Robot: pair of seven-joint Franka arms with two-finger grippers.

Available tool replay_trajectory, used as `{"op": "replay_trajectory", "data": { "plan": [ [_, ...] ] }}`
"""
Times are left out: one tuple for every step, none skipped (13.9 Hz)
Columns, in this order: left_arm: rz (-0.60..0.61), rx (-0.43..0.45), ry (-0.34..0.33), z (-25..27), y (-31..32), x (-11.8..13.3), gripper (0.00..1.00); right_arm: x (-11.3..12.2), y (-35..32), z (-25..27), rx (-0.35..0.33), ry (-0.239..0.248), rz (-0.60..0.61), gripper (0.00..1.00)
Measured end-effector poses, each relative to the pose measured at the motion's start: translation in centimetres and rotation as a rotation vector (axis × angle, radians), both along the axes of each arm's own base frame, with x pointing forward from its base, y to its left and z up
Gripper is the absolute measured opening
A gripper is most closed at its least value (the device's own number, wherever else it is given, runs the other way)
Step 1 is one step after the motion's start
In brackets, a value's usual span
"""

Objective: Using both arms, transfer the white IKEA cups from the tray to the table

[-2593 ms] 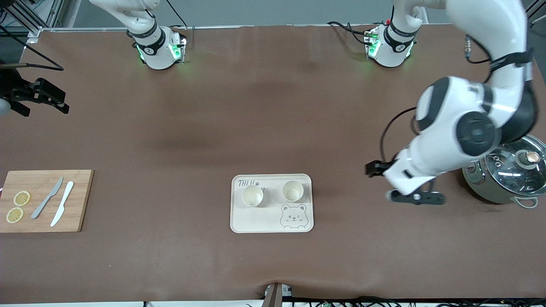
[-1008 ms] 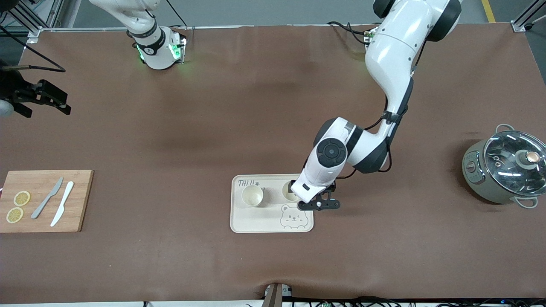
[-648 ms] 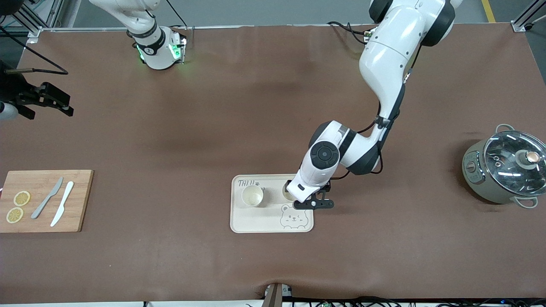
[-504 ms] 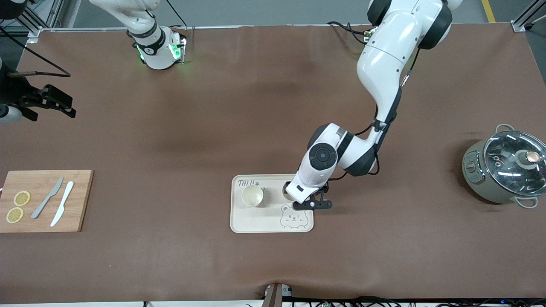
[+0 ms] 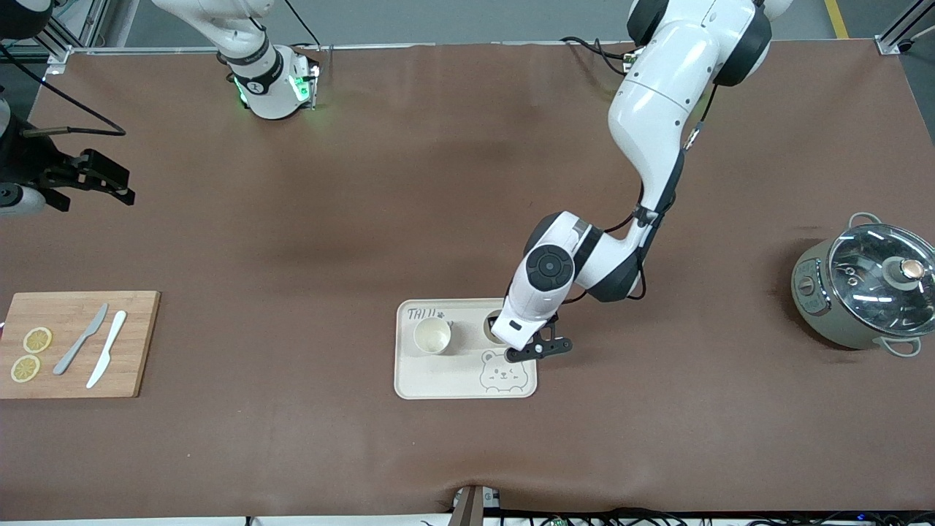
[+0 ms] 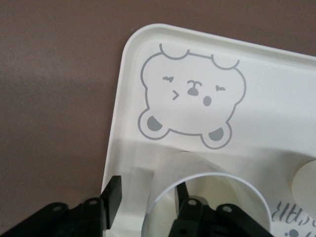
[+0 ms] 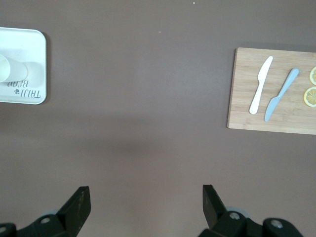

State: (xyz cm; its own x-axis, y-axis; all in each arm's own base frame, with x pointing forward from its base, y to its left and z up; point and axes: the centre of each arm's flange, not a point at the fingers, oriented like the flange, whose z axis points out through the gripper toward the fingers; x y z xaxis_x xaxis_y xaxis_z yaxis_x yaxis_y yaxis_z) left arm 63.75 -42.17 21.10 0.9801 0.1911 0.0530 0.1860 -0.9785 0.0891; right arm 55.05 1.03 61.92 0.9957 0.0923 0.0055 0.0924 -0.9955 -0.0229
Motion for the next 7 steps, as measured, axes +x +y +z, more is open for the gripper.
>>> {"op": "replay_trajectory", "data": {
  "plan": [
    [0.001, 0.0, 0.0, 0.0, 0.0, 0.0, 0.38, 0.3, 1.0, -0.3, 0.017, 0.004, -0.013, 1.0],
    [0.001, 0.0, 0.0, 0.0, 0.0, 0.0, 0.27, 0.8, 2.3, -0.7, 0.045, 0.009, -0.053, 1.0],
    [0.002, 0.0, 0.0, 0.0, 0.0, 0.0, 0.18, 1.7, 3.7, -1.1, 0.071, 0.015, -0.107, 1.0],
    [0.002, 0.0, 0.0, 0.0, 0.0, 0.0, 0.09, 2.8, 5.4, -1.7, 0.085, 0.024, -0.153, 1.0],
    [0.002, 0.0, -0.001, 0.0, 0.0, 0.0, 0.04, 3.9, 7.6, -2.5, 0.09, 0.03, -0.179, 1.0],
    [0.002, -0.001, -0.001, 0.1, 0.0, 0.0, 0.04, 5.0, 10.1, -3.3, 0.097, 0.02, -0.188, 1.0],
    [0.004, -0.003, -0.005, 0.3, 0.0, 0.1, 0.04, 6.0, 12.5, -4.3, 0.11, -0.004, -0.193, 1.0]
  ]
}}
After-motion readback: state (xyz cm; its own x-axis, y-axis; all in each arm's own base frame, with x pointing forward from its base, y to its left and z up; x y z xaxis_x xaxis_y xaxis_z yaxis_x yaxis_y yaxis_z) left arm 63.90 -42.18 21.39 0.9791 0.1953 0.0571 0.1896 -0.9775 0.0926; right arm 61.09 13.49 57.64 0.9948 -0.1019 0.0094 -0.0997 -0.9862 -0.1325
